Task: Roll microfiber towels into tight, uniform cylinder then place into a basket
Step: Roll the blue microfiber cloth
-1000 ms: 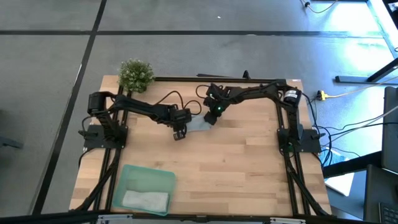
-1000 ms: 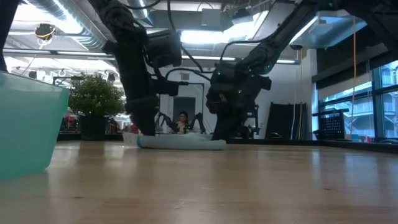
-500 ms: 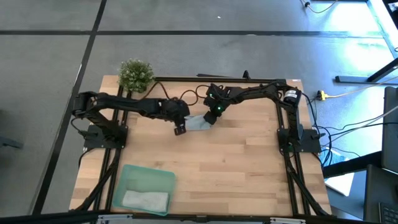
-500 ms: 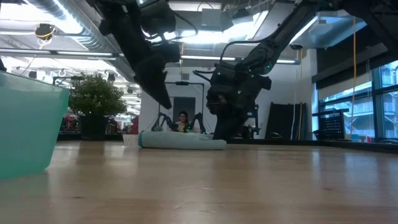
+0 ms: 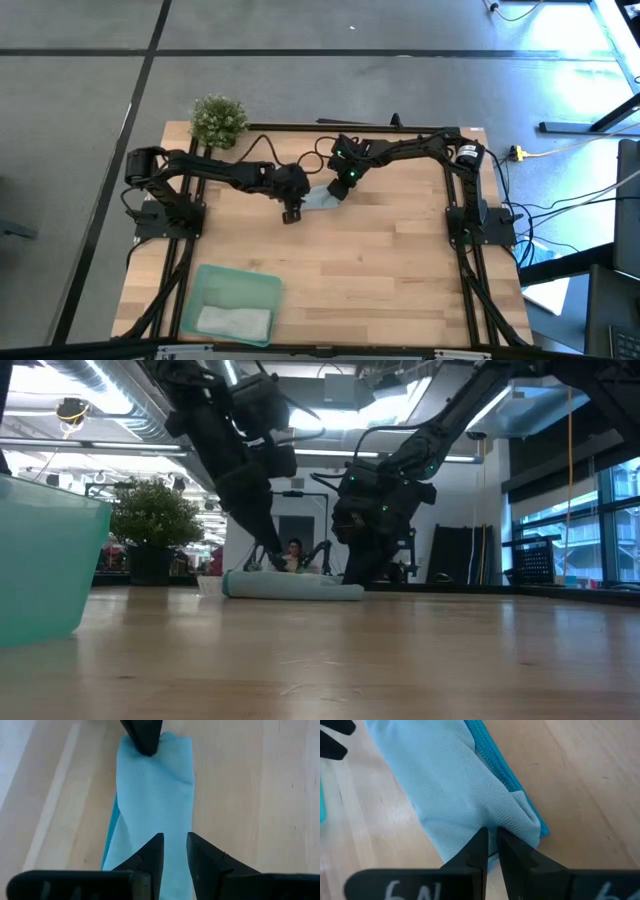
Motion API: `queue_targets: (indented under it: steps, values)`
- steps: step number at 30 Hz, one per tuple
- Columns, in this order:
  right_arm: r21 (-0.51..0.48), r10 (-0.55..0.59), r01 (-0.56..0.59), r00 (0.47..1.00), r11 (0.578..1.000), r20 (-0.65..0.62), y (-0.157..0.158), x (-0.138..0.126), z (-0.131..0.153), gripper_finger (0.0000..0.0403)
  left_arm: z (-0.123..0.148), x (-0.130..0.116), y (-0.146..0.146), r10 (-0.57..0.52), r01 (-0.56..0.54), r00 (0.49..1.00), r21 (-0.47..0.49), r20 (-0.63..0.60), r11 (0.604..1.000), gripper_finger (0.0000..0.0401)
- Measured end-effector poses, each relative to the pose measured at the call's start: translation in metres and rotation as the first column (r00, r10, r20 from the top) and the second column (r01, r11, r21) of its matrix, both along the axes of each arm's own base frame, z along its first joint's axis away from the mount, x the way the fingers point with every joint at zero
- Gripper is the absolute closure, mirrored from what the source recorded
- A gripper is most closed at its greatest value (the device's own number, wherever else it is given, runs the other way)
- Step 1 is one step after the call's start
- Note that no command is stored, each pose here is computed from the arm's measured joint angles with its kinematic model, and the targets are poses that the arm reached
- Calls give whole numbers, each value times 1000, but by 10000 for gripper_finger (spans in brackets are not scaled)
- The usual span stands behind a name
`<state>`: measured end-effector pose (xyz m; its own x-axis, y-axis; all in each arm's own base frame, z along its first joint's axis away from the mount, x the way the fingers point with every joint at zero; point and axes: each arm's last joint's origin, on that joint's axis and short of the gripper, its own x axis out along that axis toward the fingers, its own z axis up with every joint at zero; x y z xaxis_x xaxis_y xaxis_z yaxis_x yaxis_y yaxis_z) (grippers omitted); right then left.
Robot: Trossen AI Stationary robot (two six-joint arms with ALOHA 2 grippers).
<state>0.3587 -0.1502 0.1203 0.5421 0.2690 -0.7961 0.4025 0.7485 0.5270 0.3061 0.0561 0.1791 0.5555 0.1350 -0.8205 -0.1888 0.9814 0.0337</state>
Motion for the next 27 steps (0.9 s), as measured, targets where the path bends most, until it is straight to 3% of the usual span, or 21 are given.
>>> queue_targets:
  steps: [27]
  values:
    - [-3,-5,5,1000,1000,9,0,1,0,357,-2,-4,0,27,-28,999,-24,-45,999,321]
